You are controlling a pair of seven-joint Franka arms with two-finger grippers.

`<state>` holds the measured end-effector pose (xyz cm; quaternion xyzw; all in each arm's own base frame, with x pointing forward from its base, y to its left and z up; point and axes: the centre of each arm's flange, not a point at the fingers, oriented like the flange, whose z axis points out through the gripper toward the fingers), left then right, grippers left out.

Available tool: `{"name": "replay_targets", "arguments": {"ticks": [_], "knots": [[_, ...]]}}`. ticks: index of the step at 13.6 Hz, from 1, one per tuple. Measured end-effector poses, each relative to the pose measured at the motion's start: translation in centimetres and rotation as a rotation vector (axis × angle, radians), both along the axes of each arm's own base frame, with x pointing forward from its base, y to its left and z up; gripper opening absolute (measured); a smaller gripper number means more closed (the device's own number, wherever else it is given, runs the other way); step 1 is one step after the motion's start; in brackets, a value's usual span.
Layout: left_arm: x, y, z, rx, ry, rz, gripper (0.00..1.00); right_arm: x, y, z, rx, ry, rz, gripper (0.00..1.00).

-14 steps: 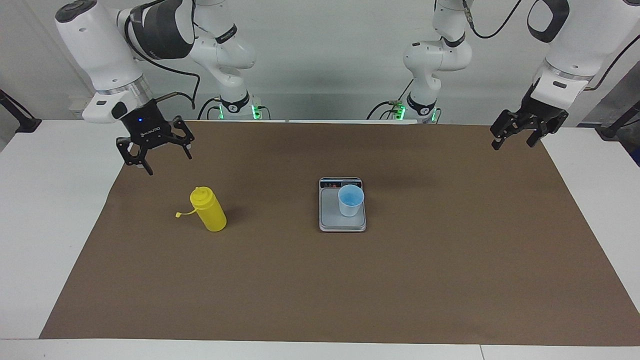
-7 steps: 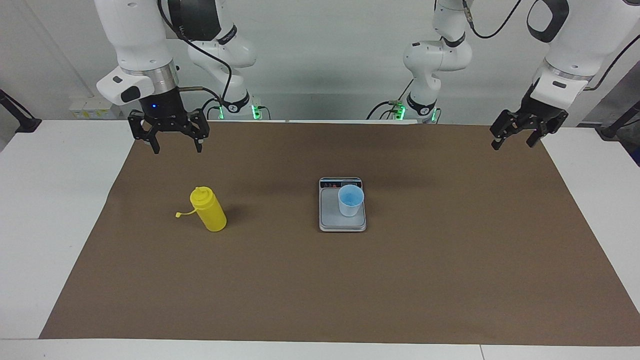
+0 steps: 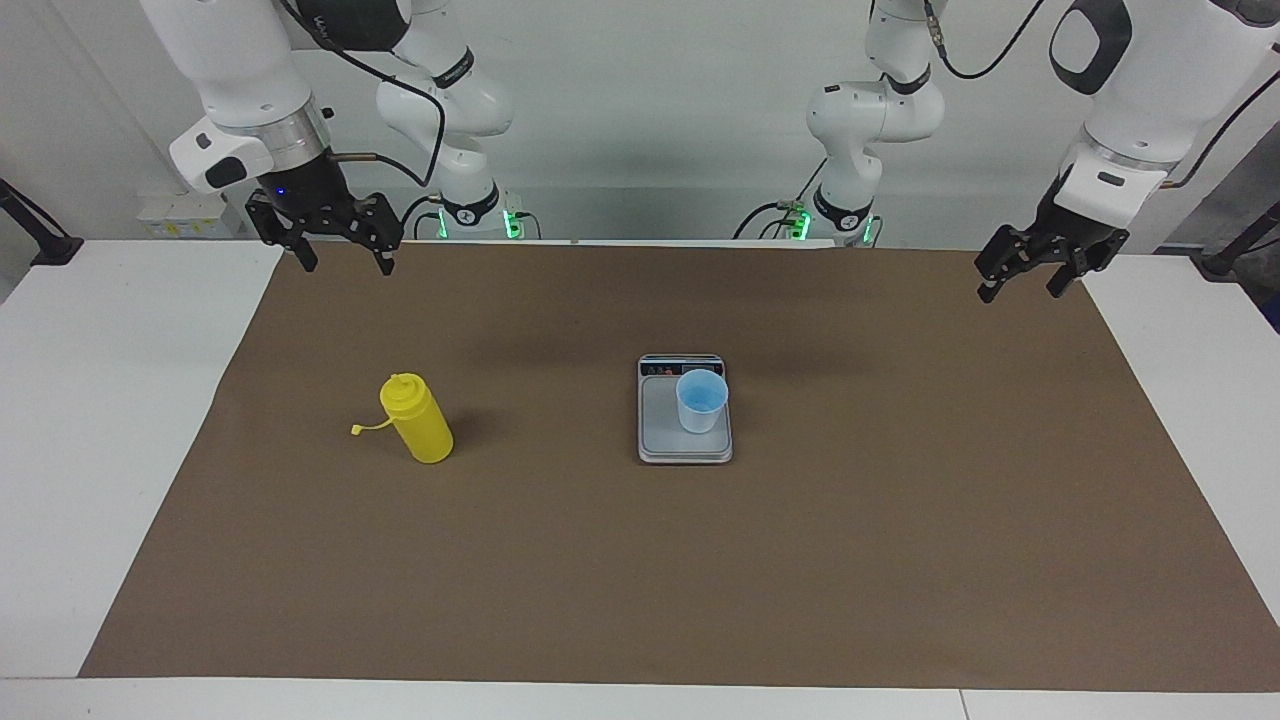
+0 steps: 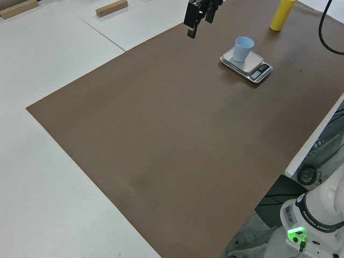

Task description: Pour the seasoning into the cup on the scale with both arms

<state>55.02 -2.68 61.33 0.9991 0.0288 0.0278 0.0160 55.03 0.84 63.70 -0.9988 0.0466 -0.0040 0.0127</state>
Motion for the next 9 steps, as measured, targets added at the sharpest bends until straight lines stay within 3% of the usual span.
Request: {"name": "replay_targets", "arguments": {"ticks": [9], "knots": [[0.6,-9.7,-3.3,0.033,-0.02,0.065,1.0,-0.3,0.3,-2.0,-0.01,-0.021,-0.012,1.0]]}}
